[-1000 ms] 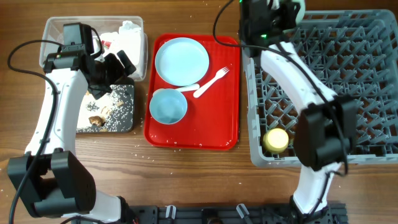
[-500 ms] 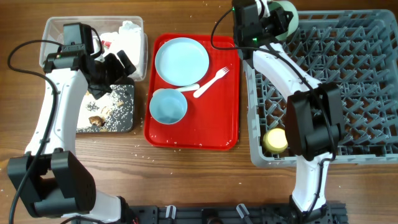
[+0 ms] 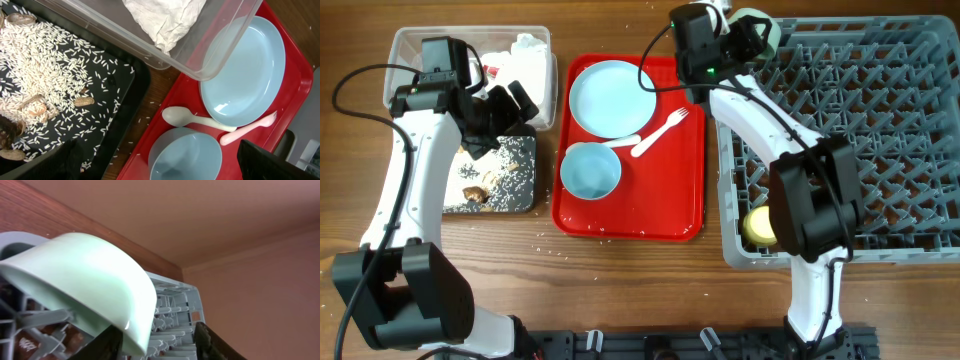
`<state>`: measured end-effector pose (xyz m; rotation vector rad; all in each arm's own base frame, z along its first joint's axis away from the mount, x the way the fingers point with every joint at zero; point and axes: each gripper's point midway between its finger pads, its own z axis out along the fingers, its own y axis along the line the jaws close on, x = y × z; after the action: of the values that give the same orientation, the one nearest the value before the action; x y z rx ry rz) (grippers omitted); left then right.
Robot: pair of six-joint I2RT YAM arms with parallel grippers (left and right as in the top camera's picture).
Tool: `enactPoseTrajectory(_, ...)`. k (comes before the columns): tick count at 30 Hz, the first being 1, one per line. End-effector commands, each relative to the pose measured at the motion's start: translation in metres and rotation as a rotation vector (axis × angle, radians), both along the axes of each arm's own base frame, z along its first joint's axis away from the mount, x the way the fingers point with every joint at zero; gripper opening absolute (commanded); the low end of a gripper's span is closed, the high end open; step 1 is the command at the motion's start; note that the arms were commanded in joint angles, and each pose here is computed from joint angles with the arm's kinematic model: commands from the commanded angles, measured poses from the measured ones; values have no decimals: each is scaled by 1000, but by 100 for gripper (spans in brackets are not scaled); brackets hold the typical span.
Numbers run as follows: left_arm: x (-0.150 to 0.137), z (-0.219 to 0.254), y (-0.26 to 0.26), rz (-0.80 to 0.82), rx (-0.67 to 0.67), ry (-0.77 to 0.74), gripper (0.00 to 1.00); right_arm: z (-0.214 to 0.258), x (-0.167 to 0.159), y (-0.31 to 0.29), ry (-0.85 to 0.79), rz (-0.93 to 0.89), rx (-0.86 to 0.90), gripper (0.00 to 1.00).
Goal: Sort waste into correct bins and load items into the dishwasher rack
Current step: 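Grasp the emptied light-blue bowl on the tray with the right gripper, then carry the light-blue bowl into the rack's far corner and release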
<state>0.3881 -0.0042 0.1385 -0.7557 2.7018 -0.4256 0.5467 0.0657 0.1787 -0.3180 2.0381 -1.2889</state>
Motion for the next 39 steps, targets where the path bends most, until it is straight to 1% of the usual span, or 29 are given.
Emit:
enactPoseTrajectory(1, 4, 8, 0, -3, -1, -25, 100, -11, 0, 10, 18, 17, -6, 66)
enactPoseTrajectory(2, 4, 8, -1, -3, -2, -25, 100, -11, 0, 14, 17, 23, -5, 82)
enactPoseTrajectory(3, 4, 8, 0, -3, -1, -25, 100, -11, 0, 17, 16, 29, -4, 88)
enactPoseTrajectory(4, 4, 8, -1, -3, -2, -25, 100, -11, -1, 19, 17, 34, -4, 92)
enactPoseTrajectory(8, 4, 8, -1, -3, -2, -25, 100, -17, -1, 46, 42, 125, 41, 93)
enactPoseTrajectory(12, 4, 8, -1, -3, -2, -25, 100, -11, -4, 88, 37, 275, 232, 95)
enactPoseTrajectory(14, 4, 8, -1, -3, -2, -25, 100, -6, -13, 110, 50, 354, 409, 95)
enactPoseTrajectory(16, 4, 8, -1, -3, -2, -25, 100, -8, -35, 149, 135, 457, 720, 95)
enactPoseTrajectory(17, 4, 8, -1, -3, -2, -25, 100, -9, -58, 178, 233, 515, 938, 96)
enactPoseTrajectory(19, 4, 8, -1, -3, -2, -25, 100, -14, -91, 212, 380, 511, 1231, 90)
enactPoseTrajectory(20, 4, 8, -1, -3, -2, -25, 100, -18, -104, 222, 441, 477, 1333, 89)
enactPoseTrajectory(21, 4, 8, -1, -3, -2, -25, 100, -27, -117, 230, 509, 421, 1419, 83)
enactPoseTrajectory(22, 4, 8, -1, -3, -2, -25, 100, -38, -130, 238, 568, 363, 1489, 82)
enactPoseTrajectory(23, 4, 8, -1, -3, -2, -24, 100, -51, -140, 242, 614, 314, 1523, 81)
enactPoseTrajectory(24, 4, 8, -1, -3, -2, -25, 100, -57, -147, 245, 639, 294, 1536, 81)
enactPoseTrajectory(25, 4, 8, -1, -3, -2, -25, 100, -74, -161, 249, 690, 247, 1545, 79)
enactPoseTrajectory(26, 4, 8, -1, -3, -2, -25, 100, -92, -177, 251, 730, 174, 1551, 75)
enactPoseTrajectory(28, 4, 8, -1, -3, -2, -25, 100, -113, -198, 251, 773, 90, 1547, 63)
enactPoseTrajectory(30, 4, 8, -1, -3, -2, -25, 100, -131, -214, 253, 797, 34, 1547, 55)
enactPoseTrajectory(31, 4, 8, -1, -3, -2, -25, 100, -138, -222, 253, 805, 5, 1545, 50)
enactPoseTrajectory(32, 4, 8, -1, -3, -2, -25, 100, -144, -228, 252, 814, -23, 1541, 42)
enactPoseTrajectory(33, 4, 8, -1, -3, -2, -25, 100, -149, -231, 251, 816, -42, 1535, 36)
enactPoseTrajectory(34, 4, 8, -1, -3, -2, -25, 100, -153, -231, 250, 806, -67, 1530, 35)
enactPoseTrajectory(35, 4, 8, -1, -3, -2, -25, 100, -156, -231, 249, 806, -72, 1527, 29)
enactPoseTrajectory(36, 4, 8, -1, -3, -2, -25, 100, -156, -231, 250, 805, -70, 1528, 20)
enactPoseTrajectory(37, 4, 8, -1, -3, -2, -25, 100, -156, -230, 250, 803, -68, 1529, 8)
enactPoseTrajectory(38, 4, 8, 0, -3, -2, -25, 100, -155, -230, 251, 801, -64, 1532, 4)
enactPoseTrajectory(39, 4, 8, -1, -3, -2, -25, 100, -155, -228, 251, 798, -62, 1535, 4)
